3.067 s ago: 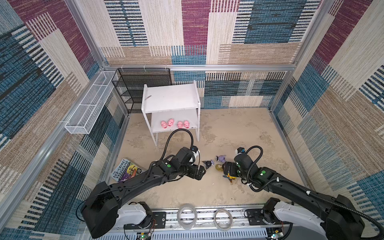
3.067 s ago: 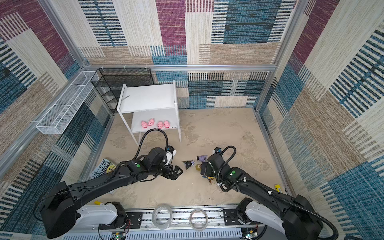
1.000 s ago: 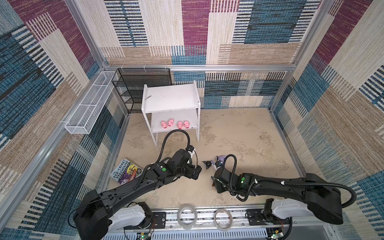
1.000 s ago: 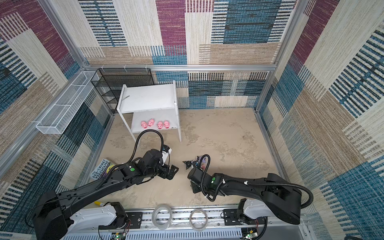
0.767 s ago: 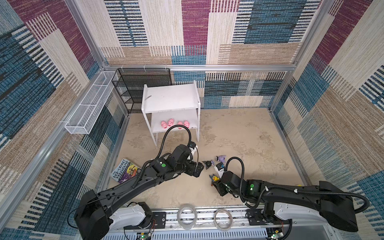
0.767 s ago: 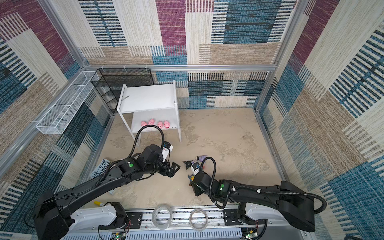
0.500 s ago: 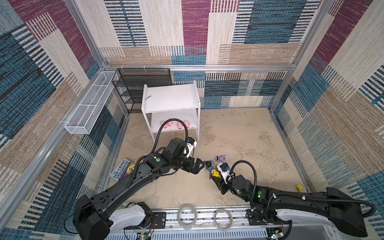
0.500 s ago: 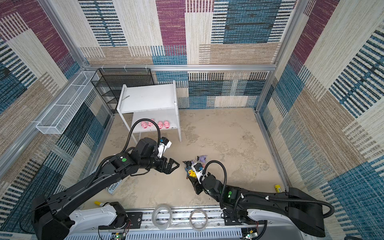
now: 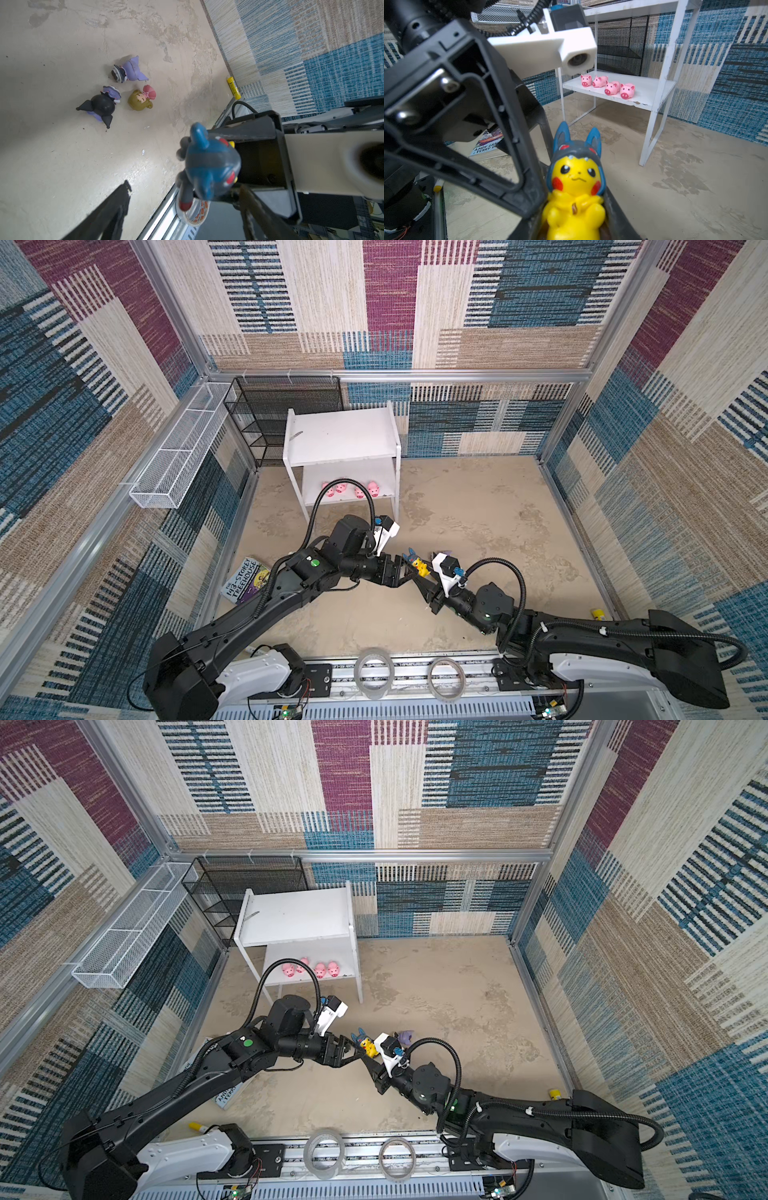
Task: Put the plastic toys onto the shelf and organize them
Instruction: 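Lift the Pikachu with the right gripper while the left gripper approaches it, then close the left gripper on the Pikachu while the right gripper holds it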
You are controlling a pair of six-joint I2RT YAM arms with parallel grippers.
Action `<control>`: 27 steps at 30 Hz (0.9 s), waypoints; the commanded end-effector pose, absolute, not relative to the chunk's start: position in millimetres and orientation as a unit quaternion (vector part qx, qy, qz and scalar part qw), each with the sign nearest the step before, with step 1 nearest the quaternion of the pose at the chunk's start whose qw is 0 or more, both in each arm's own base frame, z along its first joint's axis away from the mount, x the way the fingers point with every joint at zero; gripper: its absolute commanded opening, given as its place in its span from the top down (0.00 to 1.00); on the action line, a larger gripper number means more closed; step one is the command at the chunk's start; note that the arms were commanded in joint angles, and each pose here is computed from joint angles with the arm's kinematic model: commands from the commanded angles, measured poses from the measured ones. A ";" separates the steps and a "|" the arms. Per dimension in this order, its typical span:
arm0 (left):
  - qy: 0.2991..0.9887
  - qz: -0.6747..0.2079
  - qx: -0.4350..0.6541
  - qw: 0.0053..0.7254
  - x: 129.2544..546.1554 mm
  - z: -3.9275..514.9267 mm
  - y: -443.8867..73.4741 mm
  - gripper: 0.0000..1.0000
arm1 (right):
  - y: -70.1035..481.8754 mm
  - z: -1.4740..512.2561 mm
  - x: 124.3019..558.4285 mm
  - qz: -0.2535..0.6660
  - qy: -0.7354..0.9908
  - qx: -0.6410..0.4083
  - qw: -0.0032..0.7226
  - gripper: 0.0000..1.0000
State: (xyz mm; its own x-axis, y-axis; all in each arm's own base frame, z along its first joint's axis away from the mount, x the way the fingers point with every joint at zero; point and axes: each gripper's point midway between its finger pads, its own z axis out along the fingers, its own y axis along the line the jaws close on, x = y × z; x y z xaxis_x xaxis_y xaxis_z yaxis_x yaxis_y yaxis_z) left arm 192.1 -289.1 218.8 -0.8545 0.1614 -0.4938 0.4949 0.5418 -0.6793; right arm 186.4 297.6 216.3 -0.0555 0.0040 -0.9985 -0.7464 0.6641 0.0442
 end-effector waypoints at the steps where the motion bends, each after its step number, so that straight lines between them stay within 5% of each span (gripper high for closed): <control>1: 0.843 -0.466 0.188 0.194 194.4 233.8 -297.6 0.24 | 305.0 238.6 184.8 0.314 0.632 -0.278 0.652 0.70; 9: 0.854 -0.436 0.192 0.210 200.6 235.6 -291.2 0.50 | 310.9 236.3 187.0 0.296 0.635 -0.279 0.657 0.71; 20: 0.850 -0.433 0.206 0.218 199.6 244.7 -289.6 0.63 | 311.5 229.5 188.9 0.285 0.643 -0.279 0.654 0.70; 27: 0.852 -0.422 0.214 0.226 200.6 249.3 -286.3 0.83 | 316.8 222.2 189.5 0.289 0.651 -0.280 0.643 0.62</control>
State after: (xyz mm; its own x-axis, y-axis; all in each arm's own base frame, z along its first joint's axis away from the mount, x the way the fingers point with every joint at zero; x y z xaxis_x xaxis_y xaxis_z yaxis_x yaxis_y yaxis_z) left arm 199.4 -285.1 238.0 -0.8241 0.1771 -0.5381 0.5320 0.5684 -0.6277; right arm 187.0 316.7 219.6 -0.0063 -0.0109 -0.9999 -0.7469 0.6649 -0.0026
